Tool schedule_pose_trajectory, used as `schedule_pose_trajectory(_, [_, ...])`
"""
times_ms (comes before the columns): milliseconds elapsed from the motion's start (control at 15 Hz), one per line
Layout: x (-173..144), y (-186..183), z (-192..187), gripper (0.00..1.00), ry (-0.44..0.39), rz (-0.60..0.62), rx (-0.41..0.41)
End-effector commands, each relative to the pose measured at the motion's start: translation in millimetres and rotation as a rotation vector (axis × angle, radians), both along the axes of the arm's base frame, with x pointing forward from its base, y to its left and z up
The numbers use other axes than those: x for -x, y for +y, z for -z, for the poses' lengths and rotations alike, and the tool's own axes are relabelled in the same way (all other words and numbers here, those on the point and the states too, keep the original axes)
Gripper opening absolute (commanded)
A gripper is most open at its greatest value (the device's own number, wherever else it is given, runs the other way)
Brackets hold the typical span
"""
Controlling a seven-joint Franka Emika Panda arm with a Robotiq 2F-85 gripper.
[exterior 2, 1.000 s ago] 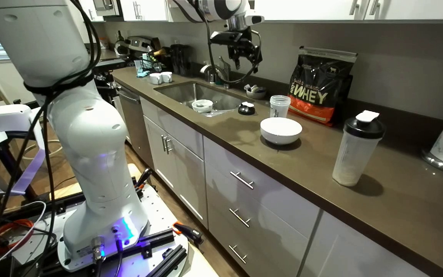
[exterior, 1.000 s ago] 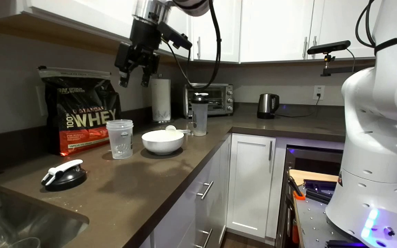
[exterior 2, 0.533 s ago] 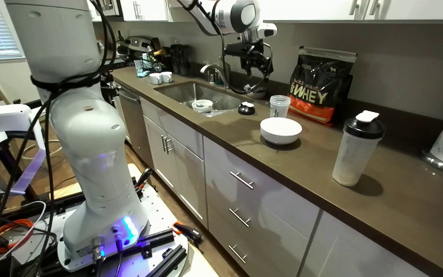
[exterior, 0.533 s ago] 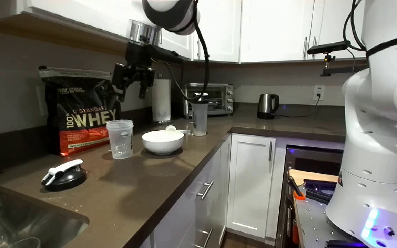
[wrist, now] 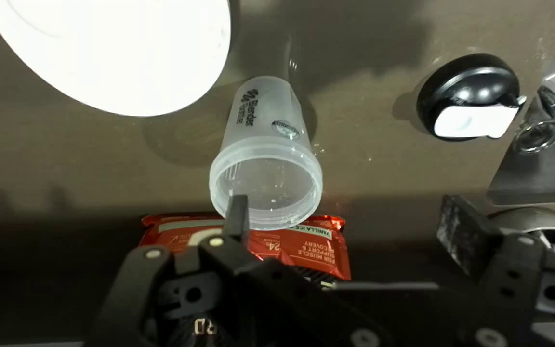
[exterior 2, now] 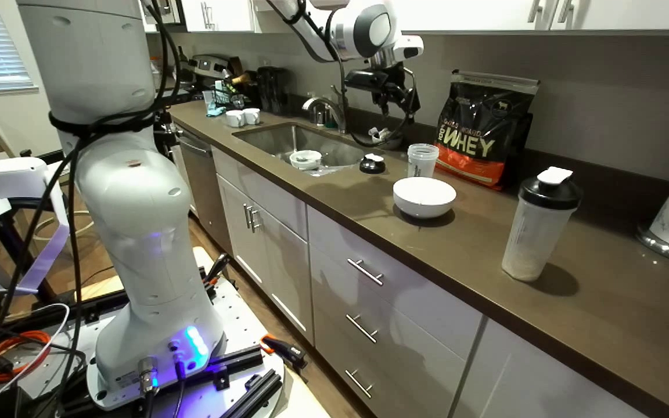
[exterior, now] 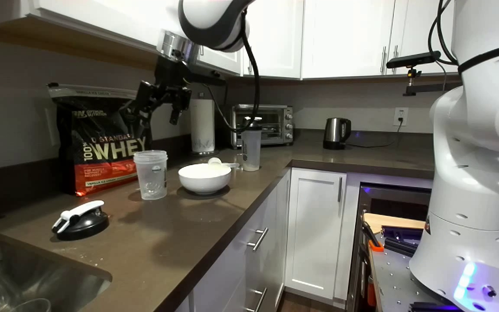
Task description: Move the cup near the bowl towards you
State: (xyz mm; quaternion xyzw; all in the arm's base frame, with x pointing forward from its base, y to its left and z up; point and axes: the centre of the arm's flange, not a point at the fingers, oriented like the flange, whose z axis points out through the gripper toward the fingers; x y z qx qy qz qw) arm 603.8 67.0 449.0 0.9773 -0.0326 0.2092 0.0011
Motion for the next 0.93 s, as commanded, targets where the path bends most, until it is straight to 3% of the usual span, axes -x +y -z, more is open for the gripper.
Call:
schedule_pose_trajectory(0, [-25.4,-9.7,17.6,1.00,-0.055,0.061,0.036])
schedule_pose_trajectory(667, [-80.3,-51.0,46.0,1.00,-0.042,0.161,0.072])
schedule_pose_trajectory(733, [-83.3,-52.3,47.5,0.92,-0.038,0.162,0.074])
schedule_pose_trajectory(800, [-85.2,-53.0,49.2,0.95,-0.029,0.163,0.073])
schedule_pose_trajectory(867, [-86.5,-52.7,51.7,0.79,-0.020,0.163,0.072])
